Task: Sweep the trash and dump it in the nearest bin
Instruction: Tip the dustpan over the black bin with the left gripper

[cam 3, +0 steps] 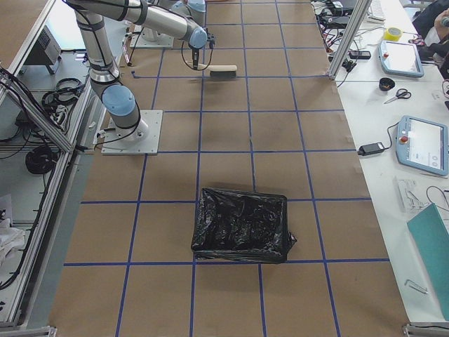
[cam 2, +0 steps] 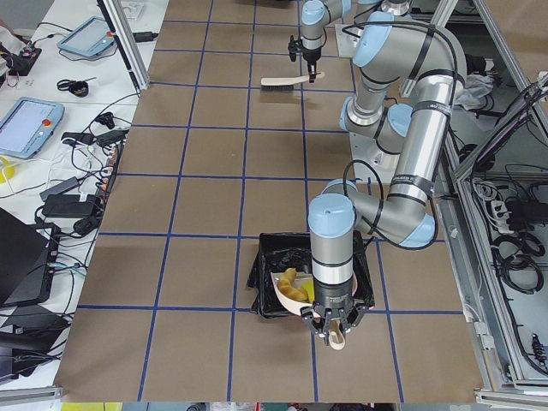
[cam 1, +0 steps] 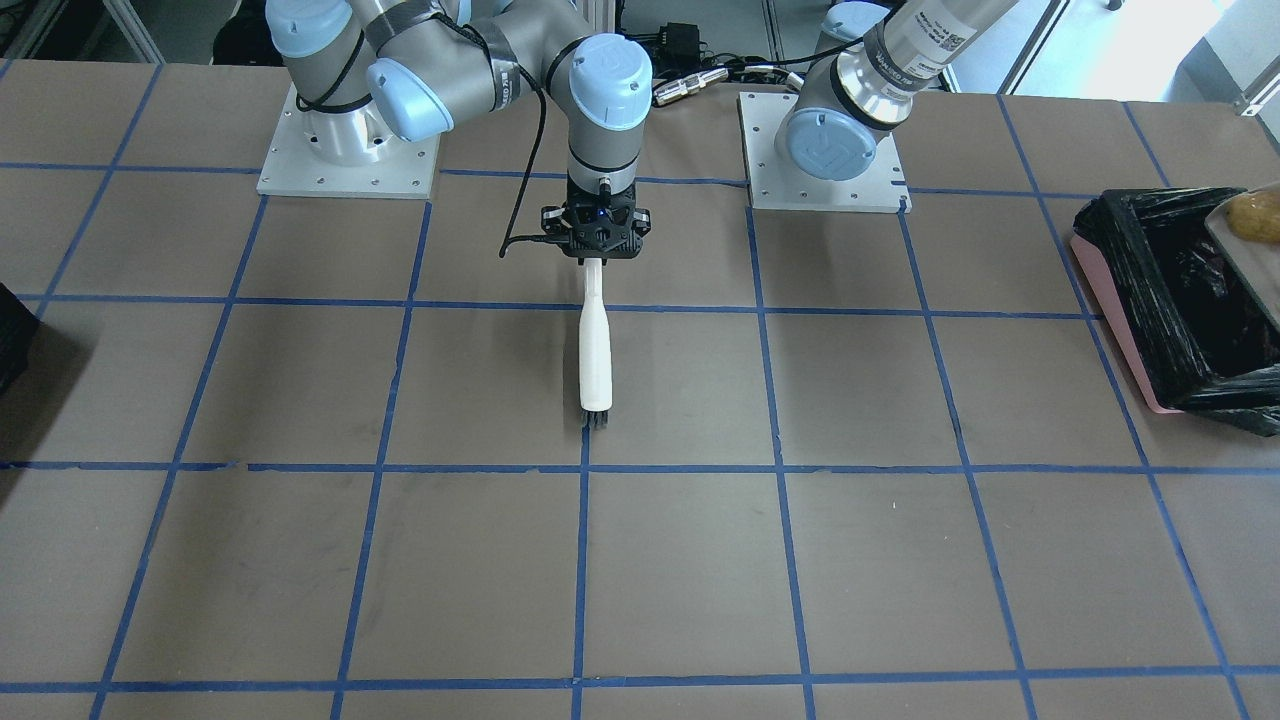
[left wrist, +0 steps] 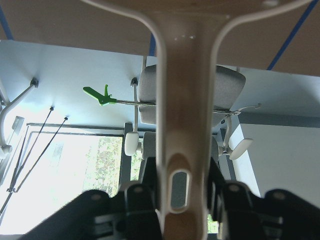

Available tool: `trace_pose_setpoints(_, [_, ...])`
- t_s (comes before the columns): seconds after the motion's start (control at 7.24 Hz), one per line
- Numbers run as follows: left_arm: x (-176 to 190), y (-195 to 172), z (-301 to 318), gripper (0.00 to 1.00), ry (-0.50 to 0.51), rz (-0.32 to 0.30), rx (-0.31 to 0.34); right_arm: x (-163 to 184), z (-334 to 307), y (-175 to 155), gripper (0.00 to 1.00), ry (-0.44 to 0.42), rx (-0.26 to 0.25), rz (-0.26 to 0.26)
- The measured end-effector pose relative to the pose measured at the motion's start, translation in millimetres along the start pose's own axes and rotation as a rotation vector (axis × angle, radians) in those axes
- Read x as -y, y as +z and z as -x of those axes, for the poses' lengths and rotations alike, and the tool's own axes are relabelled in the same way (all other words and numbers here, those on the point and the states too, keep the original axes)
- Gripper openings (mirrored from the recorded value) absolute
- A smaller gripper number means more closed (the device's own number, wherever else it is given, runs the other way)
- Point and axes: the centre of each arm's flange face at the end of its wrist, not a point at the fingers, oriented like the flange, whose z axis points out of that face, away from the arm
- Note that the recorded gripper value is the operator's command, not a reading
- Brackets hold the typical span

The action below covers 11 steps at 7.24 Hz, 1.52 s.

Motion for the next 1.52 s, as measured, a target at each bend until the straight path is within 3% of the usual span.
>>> trace_pose_setpoints(0.14, [9, -25, 14, 0.0, 0.017, 0.051, -0.003, 0, 0, 1, 0.46, 0.0, -0.004, 0.003])
trace_pose_setpoints(0.28, [18, -49, 24, 0.0, 0.033, 0.087, 0.002, 1, -1, 2, 0.62, 0.001, -0.005, 0.003])
trace_pose_setpoints(0.41, [22, -66, 27, 0.0, 0.041, 0.11, 0.001, 2, -1, 2, 0.69, 0.005, -0.005, 0.003])
trace_pose_setpoints(0.83, [26, -94, 11, 0.0, 0.031, 0.182, -0.036, 4, -1, 0, 0.76, 0.011, -0.001, -0.002])
trace_pose_setpoints(1.24, [29, -101, 7, 0.0, 0.036, 0.194, -0.032, 14, -2, -12, 0.82, 0.013, 0.01, -0.028])
trace_pose_setpoints(1.52, [35, -129, 19, 0.0, 0.038, 0.195, 0.043, 26, -1, -31, 0.86, -0.02, -0.006, -0.076])
